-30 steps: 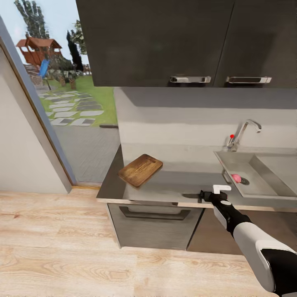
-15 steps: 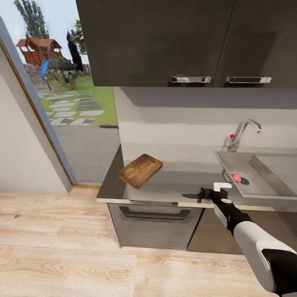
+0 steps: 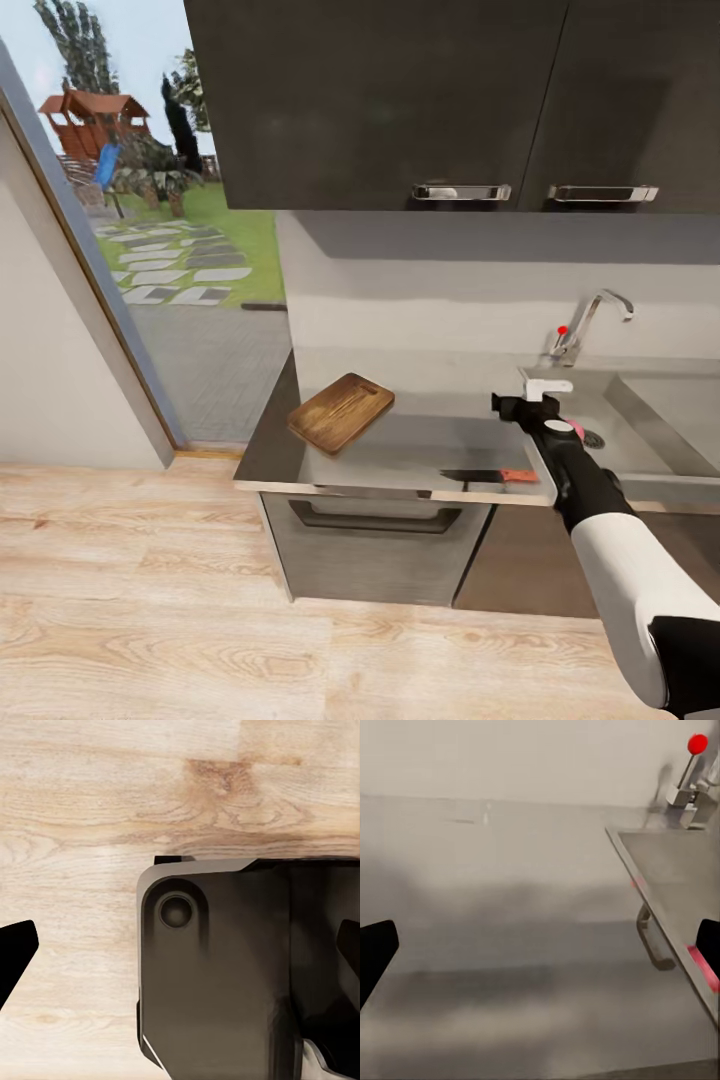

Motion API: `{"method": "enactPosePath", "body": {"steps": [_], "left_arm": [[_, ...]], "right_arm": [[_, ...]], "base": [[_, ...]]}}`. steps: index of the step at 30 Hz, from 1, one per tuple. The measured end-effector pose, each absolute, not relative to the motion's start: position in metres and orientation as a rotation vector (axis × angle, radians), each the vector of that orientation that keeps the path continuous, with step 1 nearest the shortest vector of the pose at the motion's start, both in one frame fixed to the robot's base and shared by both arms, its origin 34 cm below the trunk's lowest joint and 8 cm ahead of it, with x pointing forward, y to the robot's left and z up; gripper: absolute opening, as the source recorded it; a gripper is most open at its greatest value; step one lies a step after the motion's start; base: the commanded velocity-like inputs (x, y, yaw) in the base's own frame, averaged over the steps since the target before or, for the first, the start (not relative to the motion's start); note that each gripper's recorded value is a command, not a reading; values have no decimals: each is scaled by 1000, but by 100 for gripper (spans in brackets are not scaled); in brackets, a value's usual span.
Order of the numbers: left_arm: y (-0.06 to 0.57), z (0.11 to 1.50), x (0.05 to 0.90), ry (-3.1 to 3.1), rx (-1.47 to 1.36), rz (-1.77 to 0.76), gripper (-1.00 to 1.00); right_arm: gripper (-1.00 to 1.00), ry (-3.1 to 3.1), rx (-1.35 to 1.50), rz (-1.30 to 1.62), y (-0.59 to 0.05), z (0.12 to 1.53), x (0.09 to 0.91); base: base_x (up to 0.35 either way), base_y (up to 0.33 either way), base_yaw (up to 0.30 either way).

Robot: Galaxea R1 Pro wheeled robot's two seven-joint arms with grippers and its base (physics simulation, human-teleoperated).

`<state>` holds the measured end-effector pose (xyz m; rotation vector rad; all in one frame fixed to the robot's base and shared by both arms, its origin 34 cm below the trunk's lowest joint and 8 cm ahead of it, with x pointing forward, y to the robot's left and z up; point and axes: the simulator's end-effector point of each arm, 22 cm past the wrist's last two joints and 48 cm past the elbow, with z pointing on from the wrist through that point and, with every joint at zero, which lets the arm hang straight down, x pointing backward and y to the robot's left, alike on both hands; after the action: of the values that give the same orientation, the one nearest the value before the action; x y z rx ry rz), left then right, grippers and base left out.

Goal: In the kitchen, take the Vidalia onion out of the sink, dice it on the chopping board with the paring knife, put the diced onion into the bowl on the countertop, then place both the paring knife and the chopping board into the sink.

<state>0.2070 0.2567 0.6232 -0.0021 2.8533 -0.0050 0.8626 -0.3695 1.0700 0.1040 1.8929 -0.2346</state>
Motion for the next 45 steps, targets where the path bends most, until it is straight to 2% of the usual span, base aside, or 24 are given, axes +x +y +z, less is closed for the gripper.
{"method": "enactPosePath", "body": {"steps": [8, 29, 37, 45], "left_arm": [[256, 623, 207, 2853, -4, -7, 100], [257, 623, 207, 2853, -4, -5, 100], [257, 623, 206, 2854, -4, -5, 100], [257, 623, 207, 2853, -2, -5, 100]], "right_arm": [[100, 1908, 103, -233, -368, 1072, 862], [100, 1925, 101, -214, -357, 1065, 862], [100, 1930, 94, -194, -348, 1062, 862], [100, 1935, 34, -179, -324, 1060, 865]], "base": [[65, 52, 0], [228, 187, 0], [225, 27, 0], [45, 2, 0]]}}
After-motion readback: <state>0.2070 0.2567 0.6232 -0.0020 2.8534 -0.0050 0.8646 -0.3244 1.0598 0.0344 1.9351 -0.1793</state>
